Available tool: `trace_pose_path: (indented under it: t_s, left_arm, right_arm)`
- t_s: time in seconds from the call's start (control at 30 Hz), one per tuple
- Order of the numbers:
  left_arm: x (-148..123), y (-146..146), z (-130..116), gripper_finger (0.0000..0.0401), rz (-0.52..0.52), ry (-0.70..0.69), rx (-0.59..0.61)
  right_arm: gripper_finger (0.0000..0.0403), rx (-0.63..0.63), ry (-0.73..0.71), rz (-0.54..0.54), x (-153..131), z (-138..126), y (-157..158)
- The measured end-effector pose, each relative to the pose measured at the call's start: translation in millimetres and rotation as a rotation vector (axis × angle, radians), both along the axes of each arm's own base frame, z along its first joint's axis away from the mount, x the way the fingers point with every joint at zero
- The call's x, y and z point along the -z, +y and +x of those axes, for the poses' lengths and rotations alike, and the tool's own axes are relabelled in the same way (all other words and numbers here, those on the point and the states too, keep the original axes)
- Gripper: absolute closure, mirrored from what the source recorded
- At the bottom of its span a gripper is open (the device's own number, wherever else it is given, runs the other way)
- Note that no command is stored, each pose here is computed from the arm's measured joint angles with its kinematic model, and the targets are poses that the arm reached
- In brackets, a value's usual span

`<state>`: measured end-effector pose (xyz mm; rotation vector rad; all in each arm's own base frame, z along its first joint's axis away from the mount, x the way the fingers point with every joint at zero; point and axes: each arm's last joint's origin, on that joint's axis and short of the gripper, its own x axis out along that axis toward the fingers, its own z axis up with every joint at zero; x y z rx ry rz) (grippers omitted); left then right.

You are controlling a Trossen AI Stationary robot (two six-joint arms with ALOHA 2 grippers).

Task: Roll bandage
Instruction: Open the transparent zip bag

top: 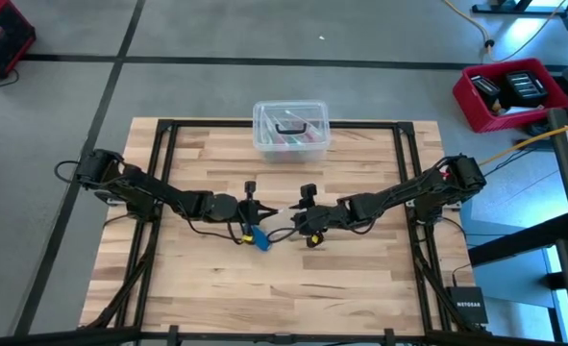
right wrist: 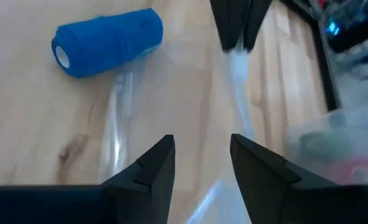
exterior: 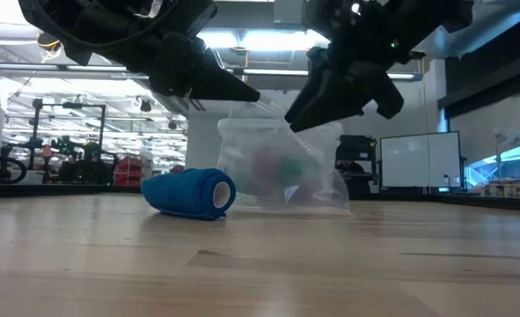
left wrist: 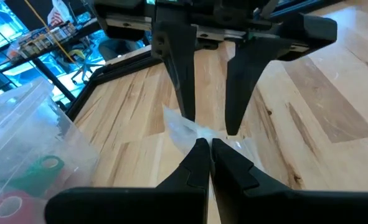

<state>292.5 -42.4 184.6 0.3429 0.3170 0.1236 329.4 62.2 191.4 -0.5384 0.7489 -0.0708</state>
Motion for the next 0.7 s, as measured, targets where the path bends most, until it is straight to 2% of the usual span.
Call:
trace_pose_path:
  t_s: [0.17,0.27,0.37,0.47,0.6,0.7]
  left_arm:
    - [-3.0,-0.3,0.9,0.0400,-0.057,-0.041,-0.012]
    - [-6.7,-0.4,1.8,0.0400,-0.106,-0.089,-0.022]
    - [-7.0,0.2,2.9,0.0400,-0.179,-0.111,-0.028]
    - [0.8,0.9,5.0,0.0400,-0.219,-0.082,-0.044]
    - [18.0,-6.7,9.3,0.0400,-0.157,-0.026,-0.009]
    - [30.2,-12.4,12.9,0.0400,-0.101,0.025,0.051]
  right_arm:
    - [0.0245,0.165,0.127,0.134,-7.3,-27.1,-3.0]
    - [0.0245,0.255,0.133,0.248,-11.7,-44.3,-4.0]
    - [0.0245,0.266,0.057,0.325,-6.1,-60.7,0.4]
    - [0.0245,0.297,-0.037,0.355,6.1,-78.3,1.3]
    - [0.0245,0.314,-0.189,0.406,21.7,-92.2,-2.3]
    - [0.0245,0.261,-0.235,0.478,25.1,-94.5,-1.6]
